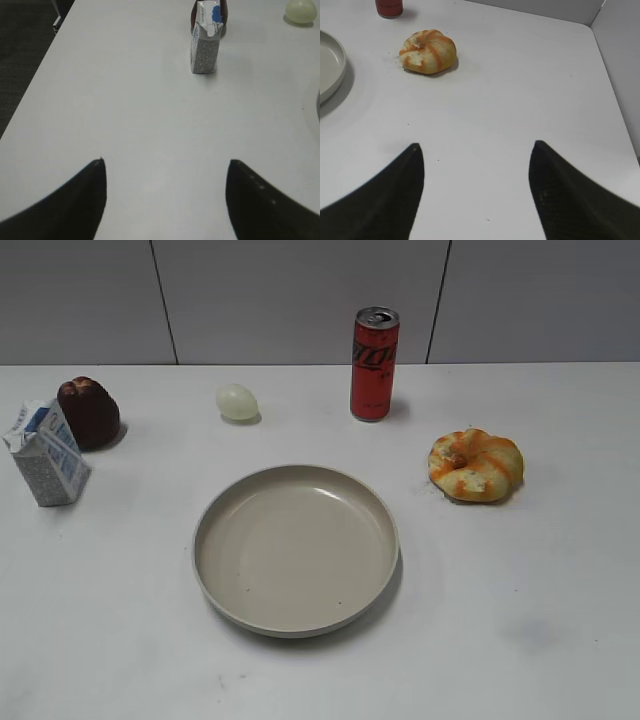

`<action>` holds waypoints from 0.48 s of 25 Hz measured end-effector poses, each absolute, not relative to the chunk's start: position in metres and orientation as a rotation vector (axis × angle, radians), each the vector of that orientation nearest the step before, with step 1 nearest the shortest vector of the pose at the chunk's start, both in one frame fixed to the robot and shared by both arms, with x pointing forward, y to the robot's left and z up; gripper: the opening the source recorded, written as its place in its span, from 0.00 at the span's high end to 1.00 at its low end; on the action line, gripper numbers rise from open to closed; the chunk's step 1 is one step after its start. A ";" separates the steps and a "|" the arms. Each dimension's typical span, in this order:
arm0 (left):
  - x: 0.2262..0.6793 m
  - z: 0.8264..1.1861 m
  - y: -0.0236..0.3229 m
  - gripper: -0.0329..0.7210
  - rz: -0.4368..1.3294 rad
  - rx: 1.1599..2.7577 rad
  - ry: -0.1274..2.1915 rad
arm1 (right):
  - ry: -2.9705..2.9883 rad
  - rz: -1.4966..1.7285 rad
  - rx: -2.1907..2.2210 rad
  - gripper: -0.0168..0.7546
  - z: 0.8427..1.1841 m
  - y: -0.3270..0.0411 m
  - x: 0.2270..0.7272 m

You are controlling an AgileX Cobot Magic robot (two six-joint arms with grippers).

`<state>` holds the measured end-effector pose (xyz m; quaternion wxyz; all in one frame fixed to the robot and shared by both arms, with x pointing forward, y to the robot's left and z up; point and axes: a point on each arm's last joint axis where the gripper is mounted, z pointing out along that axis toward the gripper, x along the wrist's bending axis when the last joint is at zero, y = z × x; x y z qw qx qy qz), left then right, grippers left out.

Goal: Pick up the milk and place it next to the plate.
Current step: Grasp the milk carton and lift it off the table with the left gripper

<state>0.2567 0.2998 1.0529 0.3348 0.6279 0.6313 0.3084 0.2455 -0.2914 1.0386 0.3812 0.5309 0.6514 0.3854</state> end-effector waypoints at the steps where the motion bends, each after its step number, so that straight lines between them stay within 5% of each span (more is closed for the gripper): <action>1: 0.261 1.054 0.300 0.22 0.791 1.650 1.659 | 1.663 0.984 1.355 0.33 1.039 -0.291 0.246; 12: 0.345 1.063 0.296 0.22 0.542 1.826 1.858 | 1.663 0.984 1.355 0.33 1.039 -0.291 0.246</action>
